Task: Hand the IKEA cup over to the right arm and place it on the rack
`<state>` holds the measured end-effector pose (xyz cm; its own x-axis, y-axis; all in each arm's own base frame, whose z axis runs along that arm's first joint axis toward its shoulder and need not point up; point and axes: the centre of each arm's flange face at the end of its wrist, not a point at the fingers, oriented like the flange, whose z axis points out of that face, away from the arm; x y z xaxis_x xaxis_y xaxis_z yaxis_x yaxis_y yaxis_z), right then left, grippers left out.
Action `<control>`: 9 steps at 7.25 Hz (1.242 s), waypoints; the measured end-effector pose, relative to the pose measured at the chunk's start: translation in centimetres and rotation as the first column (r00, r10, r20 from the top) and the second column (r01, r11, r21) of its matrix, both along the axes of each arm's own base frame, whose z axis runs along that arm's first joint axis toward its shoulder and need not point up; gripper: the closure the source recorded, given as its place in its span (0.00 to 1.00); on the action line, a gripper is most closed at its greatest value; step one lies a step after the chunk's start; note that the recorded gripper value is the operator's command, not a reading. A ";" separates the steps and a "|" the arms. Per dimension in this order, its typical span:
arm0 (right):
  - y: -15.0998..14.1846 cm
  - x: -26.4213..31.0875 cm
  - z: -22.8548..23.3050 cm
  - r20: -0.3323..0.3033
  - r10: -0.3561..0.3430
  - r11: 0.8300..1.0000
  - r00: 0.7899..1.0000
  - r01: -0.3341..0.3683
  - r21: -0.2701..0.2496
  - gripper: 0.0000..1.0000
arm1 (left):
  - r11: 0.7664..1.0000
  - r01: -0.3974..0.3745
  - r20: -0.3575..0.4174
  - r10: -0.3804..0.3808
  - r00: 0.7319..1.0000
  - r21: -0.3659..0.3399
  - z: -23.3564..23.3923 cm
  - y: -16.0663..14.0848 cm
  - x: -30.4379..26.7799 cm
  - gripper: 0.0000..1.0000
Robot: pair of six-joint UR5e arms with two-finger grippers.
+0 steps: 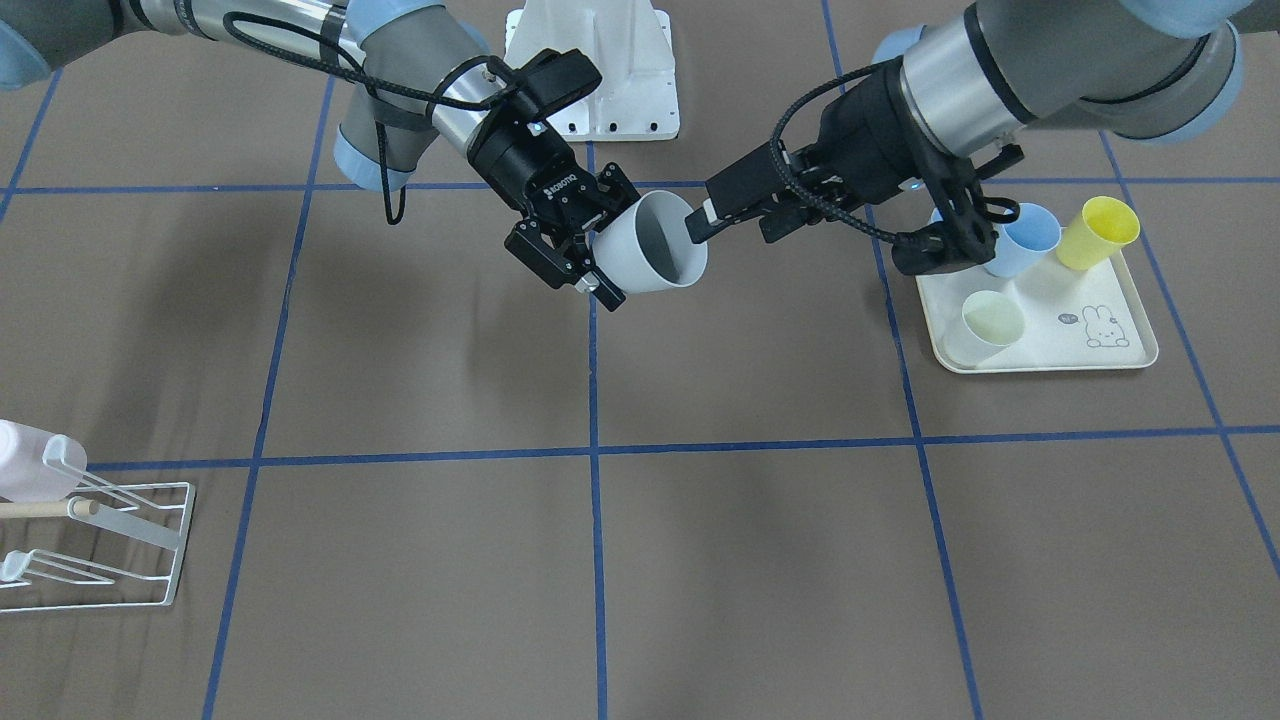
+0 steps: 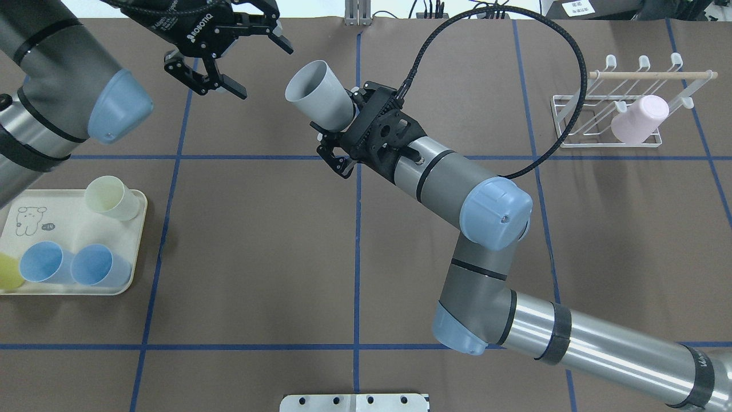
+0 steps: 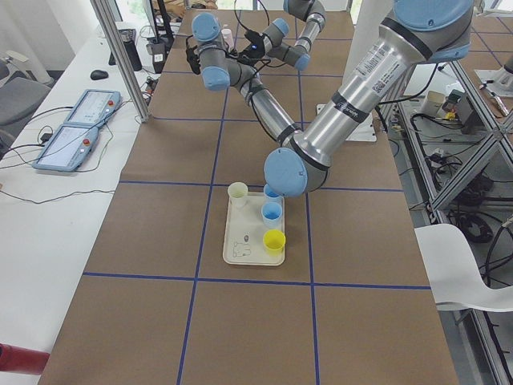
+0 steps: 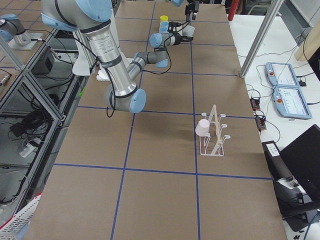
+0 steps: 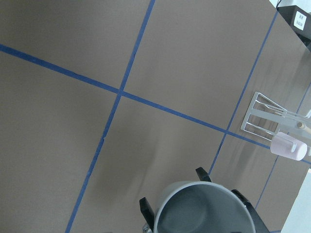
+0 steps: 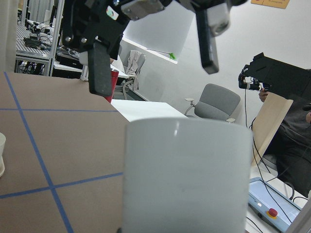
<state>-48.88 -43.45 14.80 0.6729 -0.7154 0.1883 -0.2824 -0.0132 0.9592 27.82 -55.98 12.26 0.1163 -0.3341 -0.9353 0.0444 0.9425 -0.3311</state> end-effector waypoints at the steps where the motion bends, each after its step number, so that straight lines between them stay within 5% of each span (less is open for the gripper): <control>1: -1.1 0.5 0.2 -0.034 0.015 1.000 0.999 -0.016 -0.021 0.64 | 0.999 0.026 0.012 -0.026 1.000 0.029 1.0 -0.6 -1.0 0.00; 3: -3.8 1.9 0.4 -0.178 0.035 0.994 0.983 -0.053 -0.099 0.74 | 0.989 0.103 0.072 -0.110 0.991 0.105 5.6 -1.7 -2.2 0.00; 5: -7.4 6.4 0.3 -0.365 -0.037 0.980 0.930 -0.038 -0.195 0.72 | 0.980 0.120 0.131 -0.141 0.981 0.158 10.3 -2.0 -2.7 0.00; 6: -9.5 9.8 0.9 -0.471 -0.086 0.977 0.878 -0.018 -0.211 0.72 | 0.979 0.121 0.145 -0.145 0.979 0.166 11.3 -2.0 -2.7 0.00; 7: -11.2 13.5 2.3 -0.585 -0.109 0.979 0.804 -0.015 -0.202 0.74 | 0.978 0.122 0.154 -0.148 0.977 0.166 12.0 -1.9 -2.7 0.00; 9: -14.2 21.5 6.2 -0.793 -0.067 0.994 0.606 -0.031 -0.108 0.74 | 0.979 0.122 0.160 -0.148 0.976 0.165 12.5 -1.9 -2.6 0.00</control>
